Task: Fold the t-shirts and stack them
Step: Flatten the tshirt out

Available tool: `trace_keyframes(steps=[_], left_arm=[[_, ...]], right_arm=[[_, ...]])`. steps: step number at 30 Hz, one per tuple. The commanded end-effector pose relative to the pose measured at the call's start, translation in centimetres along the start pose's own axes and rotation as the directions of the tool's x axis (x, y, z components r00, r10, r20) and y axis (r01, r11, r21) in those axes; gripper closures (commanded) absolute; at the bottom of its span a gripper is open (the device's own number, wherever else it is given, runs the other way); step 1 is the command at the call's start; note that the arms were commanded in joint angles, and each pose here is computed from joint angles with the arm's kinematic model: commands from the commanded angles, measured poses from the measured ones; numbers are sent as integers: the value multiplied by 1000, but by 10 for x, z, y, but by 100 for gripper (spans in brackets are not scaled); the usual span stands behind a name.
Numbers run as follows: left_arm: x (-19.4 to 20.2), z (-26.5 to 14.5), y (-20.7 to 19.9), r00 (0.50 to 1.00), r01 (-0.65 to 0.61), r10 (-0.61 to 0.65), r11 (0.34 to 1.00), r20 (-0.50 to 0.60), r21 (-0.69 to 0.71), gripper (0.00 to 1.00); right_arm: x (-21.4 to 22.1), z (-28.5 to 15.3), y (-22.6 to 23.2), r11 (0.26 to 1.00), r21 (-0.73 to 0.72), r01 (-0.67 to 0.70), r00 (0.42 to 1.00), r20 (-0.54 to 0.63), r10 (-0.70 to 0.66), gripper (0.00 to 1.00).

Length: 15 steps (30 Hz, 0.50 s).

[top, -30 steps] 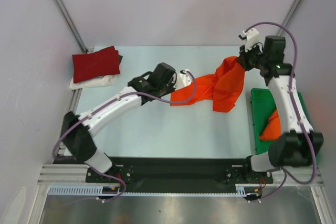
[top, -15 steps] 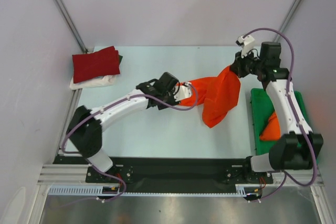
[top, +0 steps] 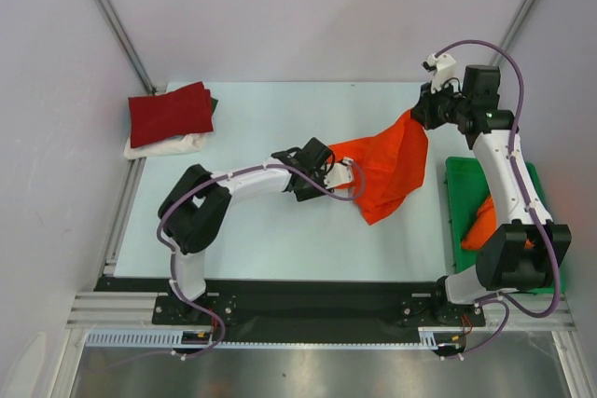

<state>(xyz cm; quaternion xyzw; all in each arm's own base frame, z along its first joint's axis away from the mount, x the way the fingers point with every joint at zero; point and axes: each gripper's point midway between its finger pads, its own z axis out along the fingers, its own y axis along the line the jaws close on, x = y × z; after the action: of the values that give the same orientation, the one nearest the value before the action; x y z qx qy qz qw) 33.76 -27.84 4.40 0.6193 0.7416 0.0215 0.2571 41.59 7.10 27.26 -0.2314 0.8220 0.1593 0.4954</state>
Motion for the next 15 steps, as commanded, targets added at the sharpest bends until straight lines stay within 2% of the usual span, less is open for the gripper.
trace_keyframes(steps=[1,6,10,15], left_arm=[[-25,4,19,997,10,-10,1000,77,-2,47],[-20,20,34,996,74,-75,997,42,14,48],[-26,24,44,996,76,-76,997,53,0,48],[-17,25,39,997,74,-74,997,32,18,49]], right_arm=[[-16,-5,-4,1000,25,0,999,33,0,100],[-15,-3,-6,999,33,-12,999,38,11,100],[-10,0,-5,999,29,-27,999,24,27,100],[-11,3,-8,1000,30,-9,1000,13,9,100]])
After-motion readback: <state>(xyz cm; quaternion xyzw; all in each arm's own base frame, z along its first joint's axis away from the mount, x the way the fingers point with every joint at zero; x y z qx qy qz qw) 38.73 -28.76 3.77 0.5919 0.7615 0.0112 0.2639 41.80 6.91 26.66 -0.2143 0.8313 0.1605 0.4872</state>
